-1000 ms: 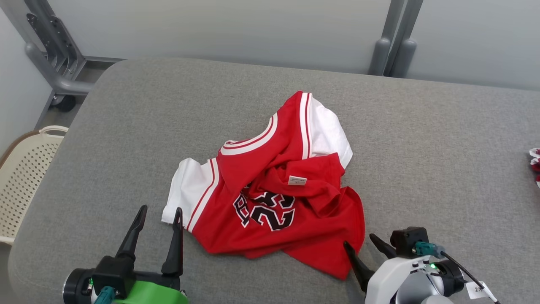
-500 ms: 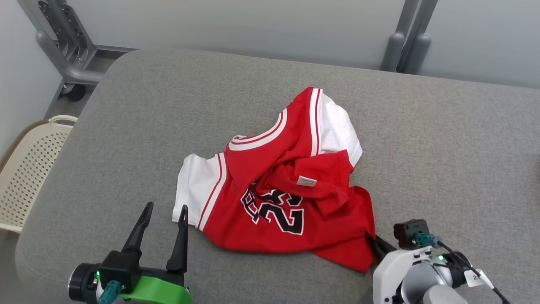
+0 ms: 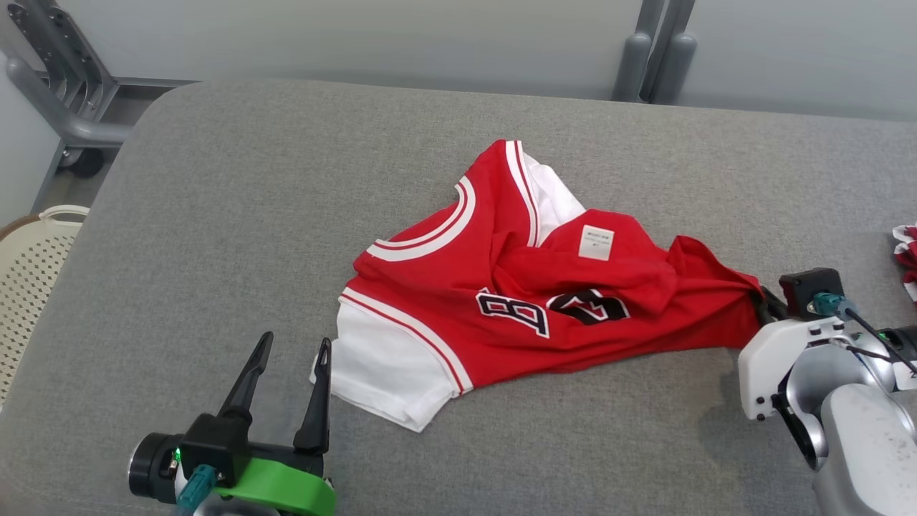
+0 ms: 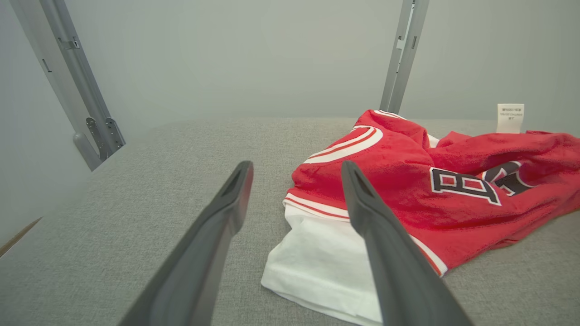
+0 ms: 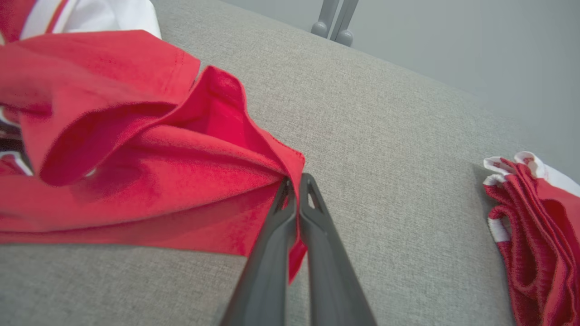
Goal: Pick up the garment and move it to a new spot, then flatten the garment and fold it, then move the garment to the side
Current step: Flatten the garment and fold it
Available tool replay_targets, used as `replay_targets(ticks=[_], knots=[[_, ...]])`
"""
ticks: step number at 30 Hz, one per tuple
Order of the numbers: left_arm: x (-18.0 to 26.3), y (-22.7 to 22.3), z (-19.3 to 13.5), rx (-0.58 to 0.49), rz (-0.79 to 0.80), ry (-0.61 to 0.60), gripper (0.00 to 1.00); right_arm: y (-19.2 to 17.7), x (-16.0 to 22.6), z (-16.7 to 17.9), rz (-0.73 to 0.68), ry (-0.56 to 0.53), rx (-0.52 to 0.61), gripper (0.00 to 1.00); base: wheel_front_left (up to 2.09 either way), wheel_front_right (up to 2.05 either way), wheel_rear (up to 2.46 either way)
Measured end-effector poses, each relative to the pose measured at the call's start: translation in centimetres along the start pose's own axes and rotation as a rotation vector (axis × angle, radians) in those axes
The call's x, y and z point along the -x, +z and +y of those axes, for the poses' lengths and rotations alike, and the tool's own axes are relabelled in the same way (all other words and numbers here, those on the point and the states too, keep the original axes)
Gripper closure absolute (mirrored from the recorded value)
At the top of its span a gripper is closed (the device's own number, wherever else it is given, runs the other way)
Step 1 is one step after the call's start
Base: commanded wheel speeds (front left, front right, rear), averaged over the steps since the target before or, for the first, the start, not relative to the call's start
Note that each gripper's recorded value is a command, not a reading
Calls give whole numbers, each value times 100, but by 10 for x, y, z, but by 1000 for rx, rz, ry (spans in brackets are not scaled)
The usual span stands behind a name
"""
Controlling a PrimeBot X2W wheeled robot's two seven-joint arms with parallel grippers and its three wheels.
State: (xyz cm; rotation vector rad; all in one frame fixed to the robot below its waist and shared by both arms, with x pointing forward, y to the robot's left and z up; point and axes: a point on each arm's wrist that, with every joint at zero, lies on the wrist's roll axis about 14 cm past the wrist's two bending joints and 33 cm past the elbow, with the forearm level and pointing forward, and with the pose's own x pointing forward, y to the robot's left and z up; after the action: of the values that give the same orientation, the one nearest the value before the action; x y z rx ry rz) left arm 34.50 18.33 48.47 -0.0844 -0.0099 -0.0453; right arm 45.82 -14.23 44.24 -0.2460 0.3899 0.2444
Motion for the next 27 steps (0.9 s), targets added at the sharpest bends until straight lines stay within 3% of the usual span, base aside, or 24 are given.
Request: replay_targets(ticks=[8,9,10,27], knots=[[-8,-1,-9,2,2,-31,0,-28,4,-45,86,-113,-36,100,0,0,0],[-9,-1,-10,3,2,-34,0,-34,5,-47,103,-118,-46,66,0,0,0],[-9,-1,-11,3,2,-36,0,-40,6,-45,121,-118,-53,0,0,0,0],[-16,4,-21,3,-16,-72,0,-64,48,-49,97,-198,-200,0,0,0,0]])
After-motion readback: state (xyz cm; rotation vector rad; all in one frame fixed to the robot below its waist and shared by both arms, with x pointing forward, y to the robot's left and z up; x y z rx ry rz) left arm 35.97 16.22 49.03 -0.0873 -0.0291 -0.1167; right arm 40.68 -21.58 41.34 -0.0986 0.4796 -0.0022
